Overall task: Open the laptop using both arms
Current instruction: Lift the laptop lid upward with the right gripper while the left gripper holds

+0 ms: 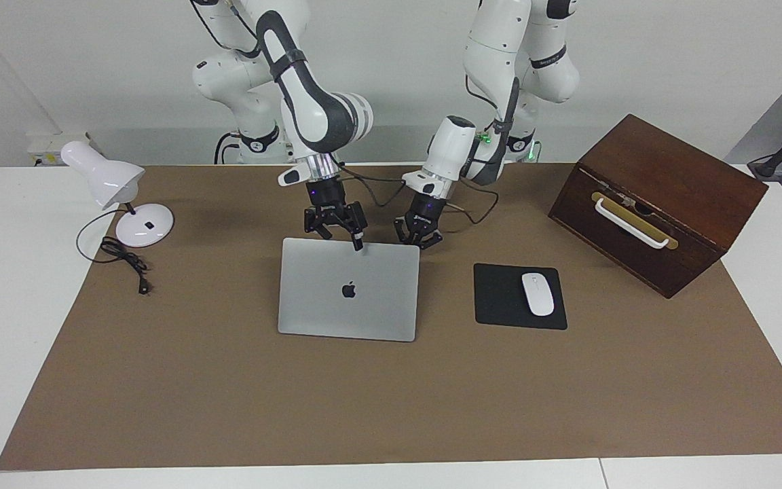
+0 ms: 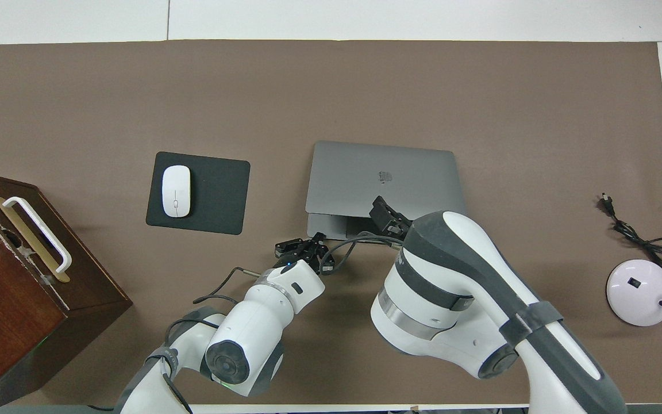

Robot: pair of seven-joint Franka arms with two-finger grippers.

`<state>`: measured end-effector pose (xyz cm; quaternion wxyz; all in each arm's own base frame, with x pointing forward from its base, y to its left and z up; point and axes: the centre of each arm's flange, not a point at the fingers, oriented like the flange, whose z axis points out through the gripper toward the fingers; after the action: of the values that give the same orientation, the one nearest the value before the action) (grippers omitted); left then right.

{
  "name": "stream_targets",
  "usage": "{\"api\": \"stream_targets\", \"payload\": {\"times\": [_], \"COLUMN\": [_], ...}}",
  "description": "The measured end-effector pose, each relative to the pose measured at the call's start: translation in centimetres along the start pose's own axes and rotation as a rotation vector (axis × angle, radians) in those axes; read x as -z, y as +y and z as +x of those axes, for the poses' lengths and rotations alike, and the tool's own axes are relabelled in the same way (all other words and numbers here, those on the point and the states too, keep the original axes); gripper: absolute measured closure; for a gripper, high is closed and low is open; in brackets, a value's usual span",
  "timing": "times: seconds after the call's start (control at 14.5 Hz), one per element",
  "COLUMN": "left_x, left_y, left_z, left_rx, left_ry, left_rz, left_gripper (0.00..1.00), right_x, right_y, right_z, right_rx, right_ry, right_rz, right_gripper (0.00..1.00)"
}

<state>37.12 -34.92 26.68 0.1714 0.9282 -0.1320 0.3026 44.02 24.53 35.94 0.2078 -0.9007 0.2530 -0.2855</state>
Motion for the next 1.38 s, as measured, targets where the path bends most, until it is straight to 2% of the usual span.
{"api": "stream_targets", "payload": {"times": [0.34,0.76,1.38], "left_x": [0.0,0.0,0.0], "left_y": [0.0,0.0,0.0], "left_z": [0.0,0.0,0.0], "left_rx": [0.0,0.0,0.0], "left_ry": [0.0,0.0,0.0], "left_rz": [0.0,0.0,0.0], "left_gripper": [0.99,0.99,0.99], "right_x": [-1.3,-1.5,-2.0], "right_y": [0.7,0.4,0.4], "right_z": [1.9,2.5,5.0], "right_rx": [0.016,0.033,0.166], "right_ry": [0.026,0.038,0.067], "right_rz": [-0.02,-0.019,-0.027], "right_gripper": [0.0,0.0,0.0]}}
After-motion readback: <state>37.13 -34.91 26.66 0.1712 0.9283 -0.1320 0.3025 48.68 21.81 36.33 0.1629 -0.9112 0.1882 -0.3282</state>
